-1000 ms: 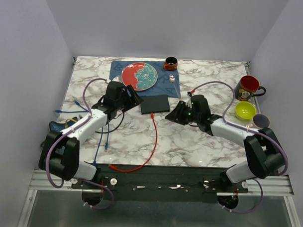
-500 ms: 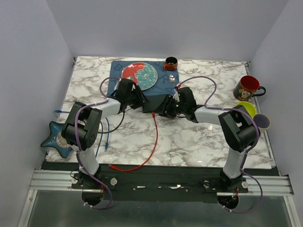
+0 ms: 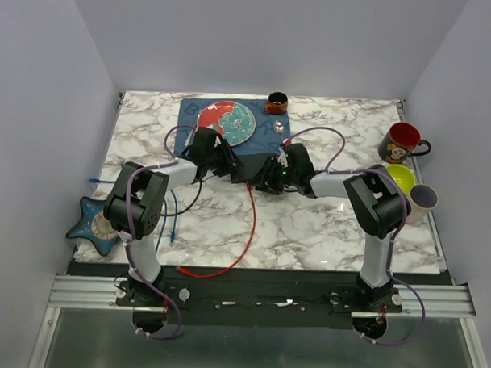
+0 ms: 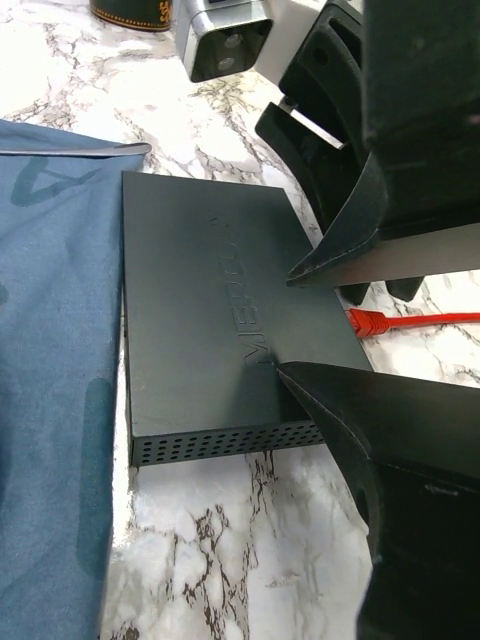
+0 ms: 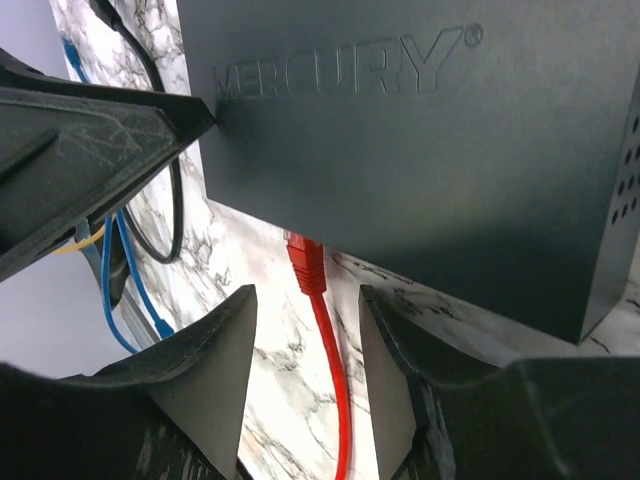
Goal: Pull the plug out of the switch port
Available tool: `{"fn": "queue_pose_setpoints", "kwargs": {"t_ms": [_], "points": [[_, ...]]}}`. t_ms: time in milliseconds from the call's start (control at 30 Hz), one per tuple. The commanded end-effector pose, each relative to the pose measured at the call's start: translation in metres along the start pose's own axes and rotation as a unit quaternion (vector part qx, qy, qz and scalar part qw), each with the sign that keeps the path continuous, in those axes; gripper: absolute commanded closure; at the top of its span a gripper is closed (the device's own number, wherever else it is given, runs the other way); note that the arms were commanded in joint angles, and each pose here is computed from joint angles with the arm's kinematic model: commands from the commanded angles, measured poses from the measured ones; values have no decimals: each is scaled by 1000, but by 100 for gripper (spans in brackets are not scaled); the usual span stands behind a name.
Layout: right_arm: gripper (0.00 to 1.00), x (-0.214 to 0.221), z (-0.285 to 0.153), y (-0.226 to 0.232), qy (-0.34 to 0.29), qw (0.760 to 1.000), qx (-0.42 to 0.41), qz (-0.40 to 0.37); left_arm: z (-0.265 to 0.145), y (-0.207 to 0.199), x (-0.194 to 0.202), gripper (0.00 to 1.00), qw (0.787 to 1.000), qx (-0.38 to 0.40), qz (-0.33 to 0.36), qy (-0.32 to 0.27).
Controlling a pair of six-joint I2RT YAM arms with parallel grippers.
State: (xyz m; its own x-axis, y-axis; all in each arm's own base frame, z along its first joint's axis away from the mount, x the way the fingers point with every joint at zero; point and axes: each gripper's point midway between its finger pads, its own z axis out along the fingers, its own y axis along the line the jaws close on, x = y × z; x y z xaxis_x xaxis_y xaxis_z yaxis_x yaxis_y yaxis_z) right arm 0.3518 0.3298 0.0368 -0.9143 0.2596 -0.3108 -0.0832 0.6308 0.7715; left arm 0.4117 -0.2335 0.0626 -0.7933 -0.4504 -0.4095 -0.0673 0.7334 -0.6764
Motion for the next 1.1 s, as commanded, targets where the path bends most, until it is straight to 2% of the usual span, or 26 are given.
{"fn": "queue_pose_setpoints", "kwargs": {"t_ms": [0, 767, 1067], "points": [[47, -9, 10, 3, -14, 1000, -3, 1, 6, 17, 18, 50, 999, -18, -11, 33], [59, -11, 24, -2, -36, 996, -28, 70, -3, 26, 27, 53, 999, -35, -13, 37], [64, -7, 30, -7, -28, 996, -28, 74, -4, 28, 29, 54, 998, -38, -14, 40]]}}
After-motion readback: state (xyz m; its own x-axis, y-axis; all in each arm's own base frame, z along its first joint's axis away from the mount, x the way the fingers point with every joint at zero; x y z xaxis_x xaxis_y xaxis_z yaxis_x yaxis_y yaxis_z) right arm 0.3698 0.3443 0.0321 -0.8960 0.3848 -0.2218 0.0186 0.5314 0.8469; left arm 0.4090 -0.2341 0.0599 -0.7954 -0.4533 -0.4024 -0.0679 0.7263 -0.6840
